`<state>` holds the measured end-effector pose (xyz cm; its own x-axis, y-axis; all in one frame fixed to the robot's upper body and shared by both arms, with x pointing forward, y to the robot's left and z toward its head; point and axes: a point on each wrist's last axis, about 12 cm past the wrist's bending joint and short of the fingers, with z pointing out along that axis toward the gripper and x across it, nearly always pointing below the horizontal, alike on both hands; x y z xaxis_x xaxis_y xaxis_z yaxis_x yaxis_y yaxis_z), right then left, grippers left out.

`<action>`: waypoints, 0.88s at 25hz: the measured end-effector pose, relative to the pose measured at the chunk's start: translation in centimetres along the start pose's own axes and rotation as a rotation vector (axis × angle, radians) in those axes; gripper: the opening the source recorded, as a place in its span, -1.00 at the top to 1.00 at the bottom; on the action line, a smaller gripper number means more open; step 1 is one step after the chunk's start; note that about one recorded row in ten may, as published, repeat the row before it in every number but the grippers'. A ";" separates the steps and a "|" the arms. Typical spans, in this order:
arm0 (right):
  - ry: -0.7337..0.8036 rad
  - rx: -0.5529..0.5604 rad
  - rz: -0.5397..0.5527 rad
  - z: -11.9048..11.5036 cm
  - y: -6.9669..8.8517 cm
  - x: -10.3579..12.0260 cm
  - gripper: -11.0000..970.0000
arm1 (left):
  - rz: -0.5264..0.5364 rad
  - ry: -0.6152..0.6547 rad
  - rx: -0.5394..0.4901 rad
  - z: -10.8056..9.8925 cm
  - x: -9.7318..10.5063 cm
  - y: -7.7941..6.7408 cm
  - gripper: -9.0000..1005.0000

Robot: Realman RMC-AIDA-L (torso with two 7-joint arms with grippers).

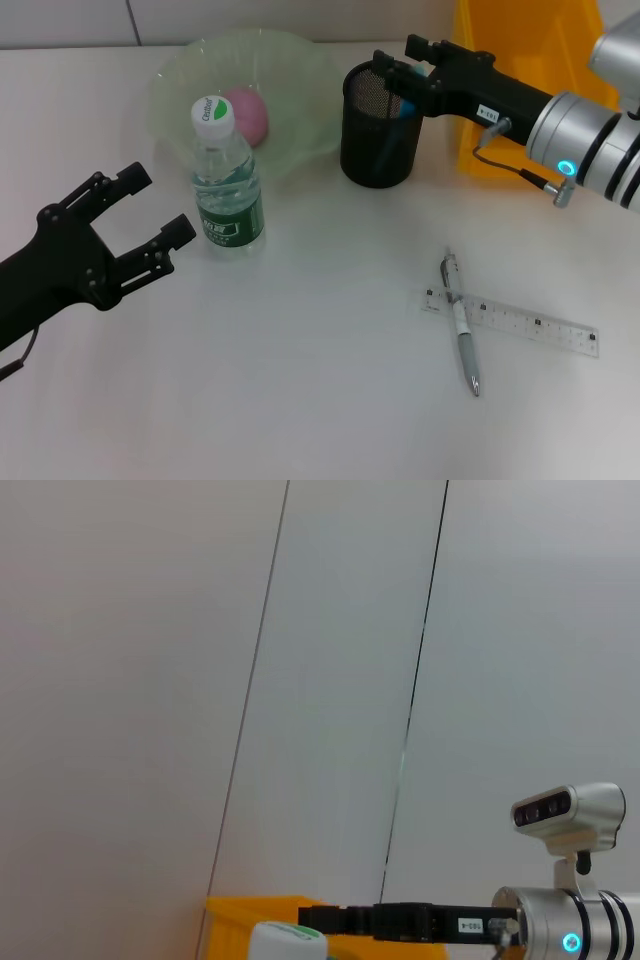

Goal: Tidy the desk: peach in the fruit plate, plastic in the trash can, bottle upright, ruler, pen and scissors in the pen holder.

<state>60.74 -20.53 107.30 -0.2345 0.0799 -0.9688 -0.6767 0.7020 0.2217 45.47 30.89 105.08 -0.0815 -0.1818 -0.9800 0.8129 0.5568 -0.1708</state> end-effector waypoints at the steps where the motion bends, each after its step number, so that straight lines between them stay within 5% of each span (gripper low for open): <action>1: -0.010 -0.009 0.010 -0.3 0.0 0.0 -0.22 | -0.001 0.000 0.001 0.0 0.0 0.0 -0.71; 9: 0.003 -0.209 0.035 -4.3 0.0 -2.5 -0.22 | -0.005 -0.004 0.005 -0.2 0.1 -0.3 -0.71; 16: 0.529 -0.424 -0.126 -8.2 1.5 -6.5 -0.22 | -0.007 -0.003 0.007 -0.2 0.2 -0.4 -0.71; 22: 0.879 -0.367 -0.261 -9.5 2.1 -8.0 -0.22 | -0.016 -0.007 0.014 0.2 0.2 -0.5 -0.71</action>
<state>54.56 -26.37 116.57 -0.3816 -0.7049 -0.5979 -0.9206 0.3479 0.1773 45.19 30.44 104.96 -0.0905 -0.1967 -0.9763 0.8198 0.5419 -0.1852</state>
